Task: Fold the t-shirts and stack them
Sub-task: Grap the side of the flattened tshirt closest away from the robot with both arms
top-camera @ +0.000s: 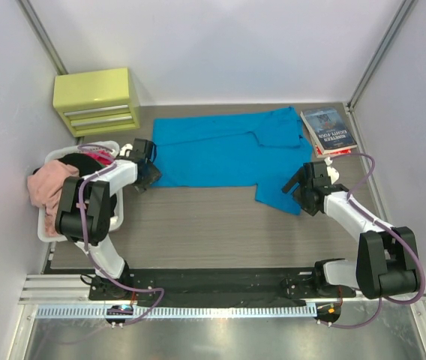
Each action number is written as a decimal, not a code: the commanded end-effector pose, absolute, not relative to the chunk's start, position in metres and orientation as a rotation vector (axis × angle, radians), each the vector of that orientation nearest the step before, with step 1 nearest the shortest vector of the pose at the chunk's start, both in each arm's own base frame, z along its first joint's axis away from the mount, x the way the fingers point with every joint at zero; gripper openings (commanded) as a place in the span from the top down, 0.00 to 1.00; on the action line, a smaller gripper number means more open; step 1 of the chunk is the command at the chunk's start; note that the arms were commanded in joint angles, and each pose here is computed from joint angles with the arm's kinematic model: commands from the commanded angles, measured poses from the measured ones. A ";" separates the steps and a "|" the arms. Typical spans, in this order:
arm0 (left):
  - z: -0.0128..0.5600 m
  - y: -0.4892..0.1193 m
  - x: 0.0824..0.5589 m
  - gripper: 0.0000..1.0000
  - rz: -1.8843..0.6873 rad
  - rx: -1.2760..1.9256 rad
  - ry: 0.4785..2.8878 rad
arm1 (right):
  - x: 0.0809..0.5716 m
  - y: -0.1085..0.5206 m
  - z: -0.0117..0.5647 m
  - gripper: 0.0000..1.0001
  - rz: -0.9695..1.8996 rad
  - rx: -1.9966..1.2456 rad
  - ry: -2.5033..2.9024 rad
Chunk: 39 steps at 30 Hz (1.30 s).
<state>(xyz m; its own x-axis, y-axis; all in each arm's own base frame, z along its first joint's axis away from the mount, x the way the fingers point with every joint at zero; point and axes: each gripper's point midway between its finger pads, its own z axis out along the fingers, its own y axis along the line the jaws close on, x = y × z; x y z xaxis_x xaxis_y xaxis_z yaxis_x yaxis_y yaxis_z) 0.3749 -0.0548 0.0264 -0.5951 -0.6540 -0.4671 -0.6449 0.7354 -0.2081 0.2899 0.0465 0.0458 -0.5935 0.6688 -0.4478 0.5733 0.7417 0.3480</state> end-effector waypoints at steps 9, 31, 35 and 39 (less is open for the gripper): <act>0.022 -0.042 0.381 0.54 0.056 -0.975 2.389 | 0.308 0.041 0.069 0.11 0.226 0.939 2.283; 0.011 -0.048 0.379 1.00 0.048 -0.966 2.450 | 0.293 0.029 0.047 0.16 0.122 1.038 2.329; 0.017 -0.048 0.381 1.00 0.044 -0.959 2.437 | 0.276 0.030 0.046 0.22 0.118 1.049 2.371; 0.024 -0.049 0.384 1.00 0.023 -0.956 2.423 | 0.256 0.032 0.035 0.25 0.121 1.063 2.416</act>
<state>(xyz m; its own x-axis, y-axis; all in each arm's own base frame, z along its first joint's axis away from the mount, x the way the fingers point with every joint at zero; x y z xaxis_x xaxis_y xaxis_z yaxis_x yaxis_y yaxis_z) 0.3842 -0.0500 0.0204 -0.6037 -0.6319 -0.4861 -0.6406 0.7474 -0.1761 0.2723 0.0336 0.0366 -0.5769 0.6990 -0.4226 0.6503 0.7062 0.2802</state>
